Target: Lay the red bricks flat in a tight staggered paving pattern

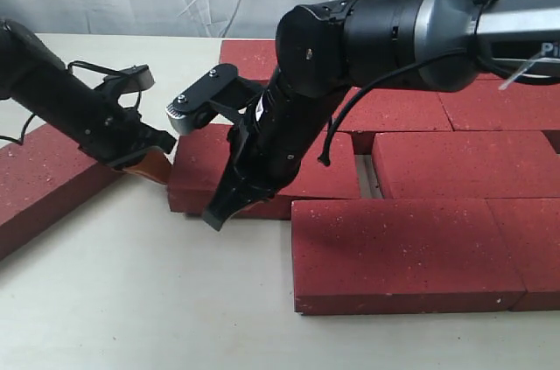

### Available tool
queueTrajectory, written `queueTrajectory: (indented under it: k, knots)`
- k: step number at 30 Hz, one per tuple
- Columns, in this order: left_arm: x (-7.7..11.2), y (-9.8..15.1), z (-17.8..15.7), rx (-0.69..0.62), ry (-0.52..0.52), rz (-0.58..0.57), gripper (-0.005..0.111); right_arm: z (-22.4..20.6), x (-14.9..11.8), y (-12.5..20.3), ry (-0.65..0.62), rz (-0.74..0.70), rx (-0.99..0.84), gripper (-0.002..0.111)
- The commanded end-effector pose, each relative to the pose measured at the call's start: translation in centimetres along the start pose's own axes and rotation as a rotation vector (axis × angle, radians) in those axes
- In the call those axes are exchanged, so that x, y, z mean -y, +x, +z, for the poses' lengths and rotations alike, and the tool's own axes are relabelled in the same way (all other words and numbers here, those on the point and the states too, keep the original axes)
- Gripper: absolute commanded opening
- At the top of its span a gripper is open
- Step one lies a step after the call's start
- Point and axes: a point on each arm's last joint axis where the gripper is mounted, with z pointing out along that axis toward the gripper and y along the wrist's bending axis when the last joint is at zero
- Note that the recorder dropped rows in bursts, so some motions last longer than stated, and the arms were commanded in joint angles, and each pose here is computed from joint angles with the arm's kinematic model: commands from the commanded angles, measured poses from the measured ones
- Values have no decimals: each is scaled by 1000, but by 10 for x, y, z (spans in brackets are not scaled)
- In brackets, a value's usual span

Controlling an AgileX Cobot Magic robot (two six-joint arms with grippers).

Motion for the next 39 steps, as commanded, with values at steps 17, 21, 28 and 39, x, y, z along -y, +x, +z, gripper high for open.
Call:
queueTrajectory:
  k: [17,21,28,39]
  knots:
    - [25,2,41,-50,74,-16,0,-4,1,1,3,-12,-9,-1]
    - [26,1,46,-37,47,-7,0,-4,1,1,3,-14,-12,-1]
    - [19,0,54,-24,-1,-39,0,-4,1,1,3,-14,-12,-1]
    - [25,3,59,-53,100,-106,0,-4,2,0,11,-14,5,-1]
